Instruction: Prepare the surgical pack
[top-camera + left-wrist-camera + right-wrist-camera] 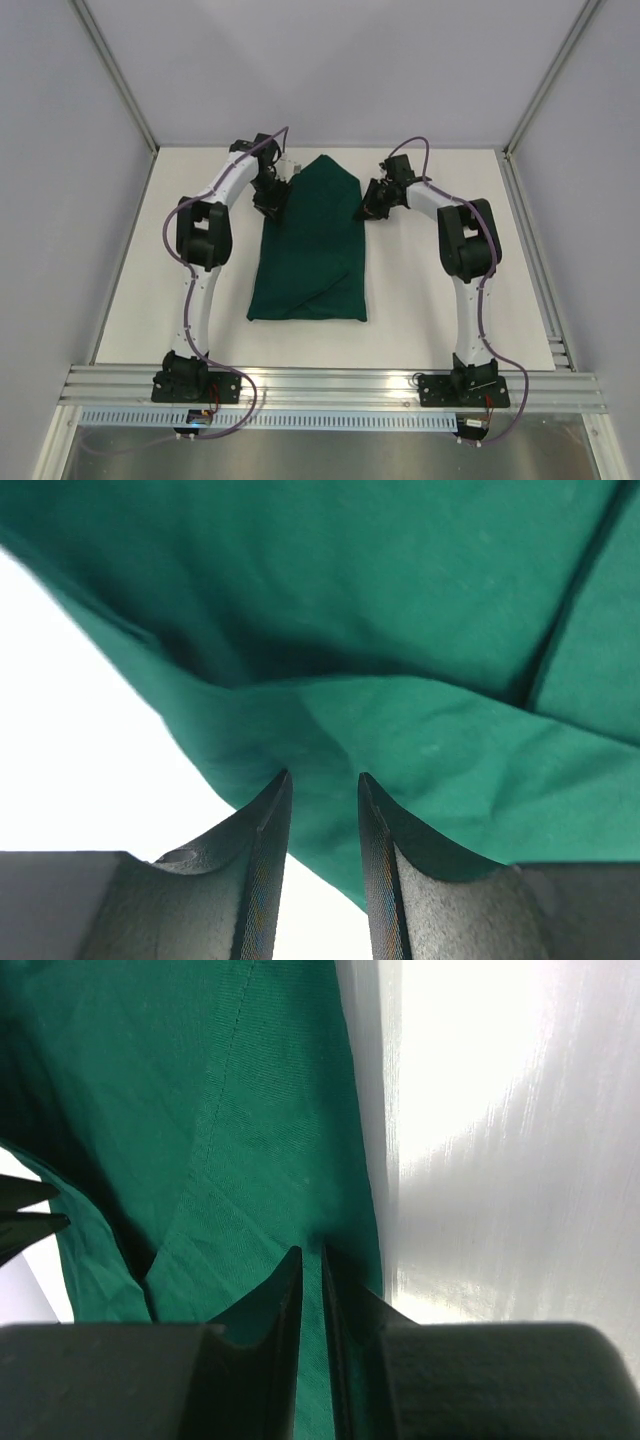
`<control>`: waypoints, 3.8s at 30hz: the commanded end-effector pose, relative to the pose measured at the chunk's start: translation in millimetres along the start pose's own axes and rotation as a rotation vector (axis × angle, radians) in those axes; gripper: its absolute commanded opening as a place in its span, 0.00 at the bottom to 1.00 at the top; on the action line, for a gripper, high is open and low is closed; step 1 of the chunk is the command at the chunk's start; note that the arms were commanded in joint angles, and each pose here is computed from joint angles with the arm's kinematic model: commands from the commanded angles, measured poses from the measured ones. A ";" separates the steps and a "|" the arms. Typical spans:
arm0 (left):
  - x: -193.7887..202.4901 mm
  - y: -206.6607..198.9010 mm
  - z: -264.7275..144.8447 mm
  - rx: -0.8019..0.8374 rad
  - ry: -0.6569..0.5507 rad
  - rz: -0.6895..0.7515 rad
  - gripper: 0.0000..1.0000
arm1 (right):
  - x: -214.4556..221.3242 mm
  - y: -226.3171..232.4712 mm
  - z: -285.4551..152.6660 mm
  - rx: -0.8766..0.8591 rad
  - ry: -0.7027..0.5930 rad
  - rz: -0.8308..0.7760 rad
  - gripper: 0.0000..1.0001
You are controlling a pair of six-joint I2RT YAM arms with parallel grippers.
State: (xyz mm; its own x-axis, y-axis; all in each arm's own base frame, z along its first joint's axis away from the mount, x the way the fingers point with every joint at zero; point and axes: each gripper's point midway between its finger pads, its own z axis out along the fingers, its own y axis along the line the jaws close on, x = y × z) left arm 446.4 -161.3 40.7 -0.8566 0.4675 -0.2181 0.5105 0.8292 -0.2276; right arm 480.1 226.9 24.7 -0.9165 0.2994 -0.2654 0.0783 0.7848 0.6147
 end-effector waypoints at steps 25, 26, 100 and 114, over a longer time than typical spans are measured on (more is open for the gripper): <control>-53.5 38.3 -32.2 -0.043 -0.277 -0.266 0.56 | -76.3 -3.1 15.4 -0.029 -0.136 0.105 0.42; -54.6 42.1 -31.4 -0.061 -0.282 -0.272 0.57 | -75.8 -2.8 17.5 -0.031 -0.132 0.104 0.43; 185.7 -78.5 -58.7 0.207 -0.237 0.371 0.00 | 195.5 1.9 -164.9 -0.089 -0.171 -0.141 0.72; 183.0 -66.7 -60.9 0.132 -0.250 0.432 0.00 | 72.1 102.3 -129.6 -0.143 -0.075 -0.467 0.74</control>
State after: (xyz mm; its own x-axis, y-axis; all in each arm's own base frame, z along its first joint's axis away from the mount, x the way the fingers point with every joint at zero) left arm 243.1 -117.3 70.3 -0.5880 0.6286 -0.5091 0.8004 0.5428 -0.2542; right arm 365.5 241.7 200.0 -0.7346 0.1000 -0.6711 -0.3521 0.7894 0.5029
